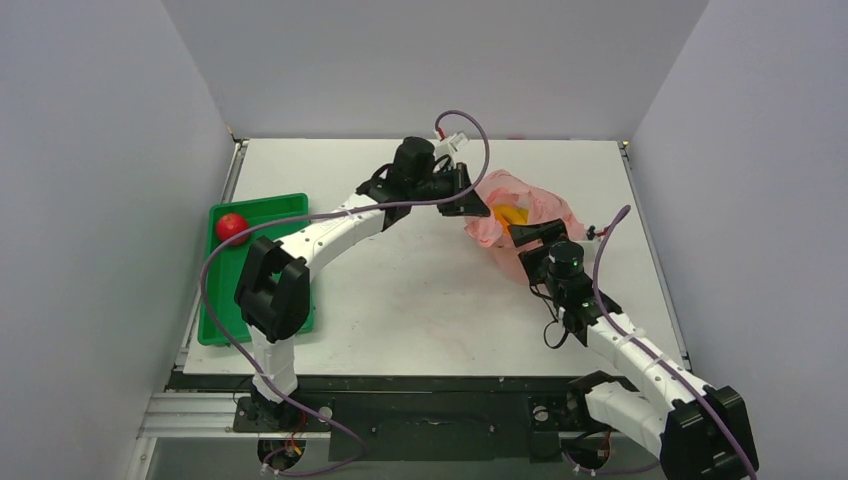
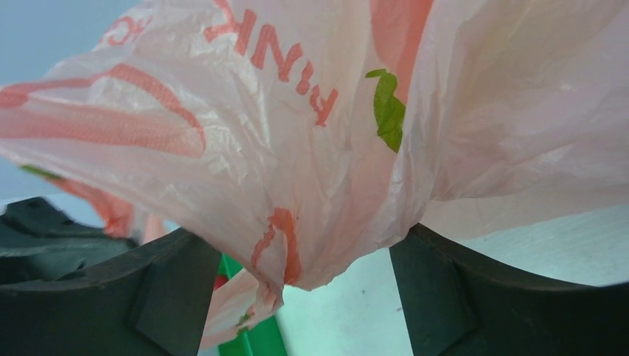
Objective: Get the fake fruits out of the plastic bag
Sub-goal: Adjust the plastic bag at the center of the board.
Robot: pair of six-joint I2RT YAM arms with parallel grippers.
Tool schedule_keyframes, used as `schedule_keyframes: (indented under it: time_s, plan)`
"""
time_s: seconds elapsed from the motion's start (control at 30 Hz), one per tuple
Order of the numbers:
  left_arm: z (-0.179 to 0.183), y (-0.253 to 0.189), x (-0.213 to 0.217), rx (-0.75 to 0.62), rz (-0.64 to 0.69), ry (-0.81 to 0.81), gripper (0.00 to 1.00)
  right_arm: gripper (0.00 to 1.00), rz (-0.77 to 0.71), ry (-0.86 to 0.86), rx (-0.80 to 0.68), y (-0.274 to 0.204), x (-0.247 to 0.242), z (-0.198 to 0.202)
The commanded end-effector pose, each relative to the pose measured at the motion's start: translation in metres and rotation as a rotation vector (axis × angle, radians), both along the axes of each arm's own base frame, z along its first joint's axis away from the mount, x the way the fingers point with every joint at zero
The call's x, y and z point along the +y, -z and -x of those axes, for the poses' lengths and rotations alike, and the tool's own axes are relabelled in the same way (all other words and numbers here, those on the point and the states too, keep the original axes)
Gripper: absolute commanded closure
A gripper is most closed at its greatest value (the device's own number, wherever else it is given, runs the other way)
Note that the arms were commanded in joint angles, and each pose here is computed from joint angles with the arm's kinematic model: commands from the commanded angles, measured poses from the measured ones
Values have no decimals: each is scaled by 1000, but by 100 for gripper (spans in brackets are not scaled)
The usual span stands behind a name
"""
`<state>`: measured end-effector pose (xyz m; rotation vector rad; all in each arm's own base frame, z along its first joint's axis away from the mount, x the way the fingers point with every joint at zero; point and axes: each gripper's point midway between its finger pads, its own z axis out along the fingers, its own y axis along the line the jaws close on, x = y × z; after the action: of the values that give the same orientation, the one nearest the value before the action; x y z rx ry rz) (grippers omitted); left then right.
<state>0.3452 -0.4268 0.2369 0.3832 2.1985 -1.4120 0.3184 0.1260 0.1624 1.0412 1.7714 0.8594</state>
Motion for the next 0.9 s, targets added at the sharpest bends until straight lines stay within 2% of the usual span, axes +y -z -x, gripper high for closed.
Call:
schedule_keyframes:
  time_s: [0.0,0.03,0.1,0.13,0.17,0.2,0.23,0.27,0.33,0.43,0.53,0.63,0.73,0.83,0.87]
  plan:
    - [0,-45,-3,-68,100,27,100,26,4,-1,9,-1,2,-14]
    - [-1,-47,-4,-77,100,30,100,28,9,-17,14,0,6,-17]
    - [-2,-47,-2,-89,85,34,100,43,31,-60,21,3,11,-20]
    - [-5,-46,1,-101,63,32,100,57,53,-75,23,6,12,-21]
    - [-7,-44,3,-106,50,30,100,64,61,-88,37,10,12,-20]
    - [-12,-44,9,-125,19,22,100,76,93,-102,38,13,10,-20]
    - [-15,-41,12,-128,-4,19,100,80,123,-107,58,17,6,-17]
    - [-23,-41,21,-156,-52,7,100,89,197,-134,55,17,1,-17]
    - [-38,-31,38,-195,-186,-18,100,100,367,-174,102,21,-16,-11]
    - [-71,9,71,-254,-485,-99,100,100,641,-224,232,30,-50,12]
    - [-91,22,102,-316,-710,-131,100,100,798,-150,292,21,-84,25]
    - [-117,36,131,-379,-887,-212,100,100,871,-56,343,17,-116,46]
    - [-133,30,145,-417,-928,-262,100,100,857,0,341,15,-134,58]
    - [-134,20,138,-394,-833,-234,100,100,846,-56,317,15,-130,59]
    - [-129,17,130,-381,-776,-196,94,100,866,-91,309,15,-127,58]
